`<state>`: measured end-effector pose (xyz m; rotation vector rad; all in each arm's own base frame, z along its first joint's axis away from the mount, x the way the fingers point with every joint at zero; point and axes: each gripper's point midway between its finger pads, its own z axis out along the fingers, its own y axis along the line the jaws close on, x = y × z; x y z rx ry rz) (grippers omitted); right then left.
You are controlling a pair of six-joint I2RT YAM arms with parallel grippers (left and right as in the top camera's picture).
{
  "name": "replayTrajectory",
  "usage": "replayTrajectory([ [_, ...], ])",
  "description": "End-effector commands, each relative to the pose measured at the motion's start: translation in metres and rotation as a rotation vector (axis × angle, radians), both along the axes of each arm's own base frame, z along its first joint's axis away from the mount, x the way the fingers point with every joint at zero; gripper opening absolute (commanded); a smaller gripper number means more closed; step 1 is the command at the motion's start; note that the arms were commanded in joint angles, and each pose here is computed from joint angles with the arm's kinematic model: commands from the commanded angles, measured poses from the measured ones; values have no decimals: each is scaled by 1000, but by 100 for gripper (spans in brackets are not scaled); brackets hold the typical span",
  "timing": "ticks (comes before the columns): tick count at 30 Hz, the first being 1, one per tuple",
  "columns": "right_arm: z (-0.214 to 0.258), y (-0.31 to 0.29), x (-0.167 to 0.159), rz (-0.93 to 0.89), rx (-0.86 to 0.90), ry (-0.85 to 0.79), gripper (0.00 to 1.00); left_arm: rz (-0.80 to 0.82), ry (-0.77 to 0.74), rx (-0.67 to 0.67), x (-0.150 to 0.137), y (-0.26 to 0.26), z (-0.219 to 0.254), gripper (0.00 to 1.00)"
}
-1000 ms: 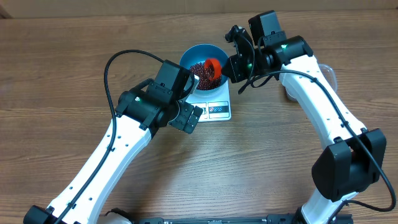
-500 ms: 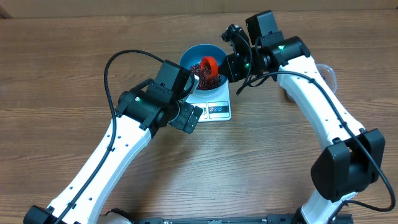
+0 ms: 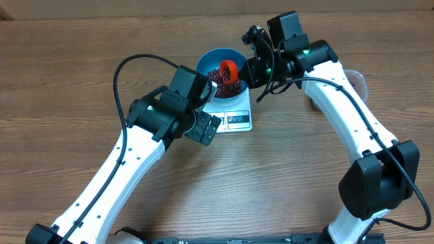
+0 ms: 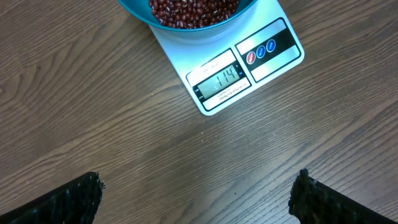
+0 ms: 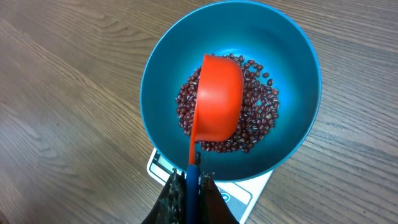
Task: Scoop item into bowl and weigh 150g on scale
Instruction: 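Hold the scoop over the bowl, shaking out remaining beans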
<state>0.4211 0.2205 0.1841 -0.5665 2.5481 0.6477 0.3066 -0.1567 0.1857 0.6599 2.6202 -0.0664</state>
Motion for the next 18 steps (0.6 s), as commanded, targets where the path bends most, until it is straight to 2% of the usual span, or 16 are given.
replayTrajectory([
  [1,11,-4,11,-91,4,-14,4,-19,-5,-7,-2,-1,2,100],
  [4,11,-4,11,-88,4,-14,4,-20,-6,-7,-2,-1,2,100],
  [7,12,12,-6,125,8,-55,4,-20,-6,-7,-2,-1,2,100],
  [8,11,12,-8,138,-6,-60,4,-20,-6,-7,-2,-1,2,100],
  [12,7,1,3,2,-40,-36,4,-20,-6,-7,-2,-1,2,99],
  [18,8,2,3,-6,-31,-31,4,-19,-5,-7,-2,-1,2,100],
])
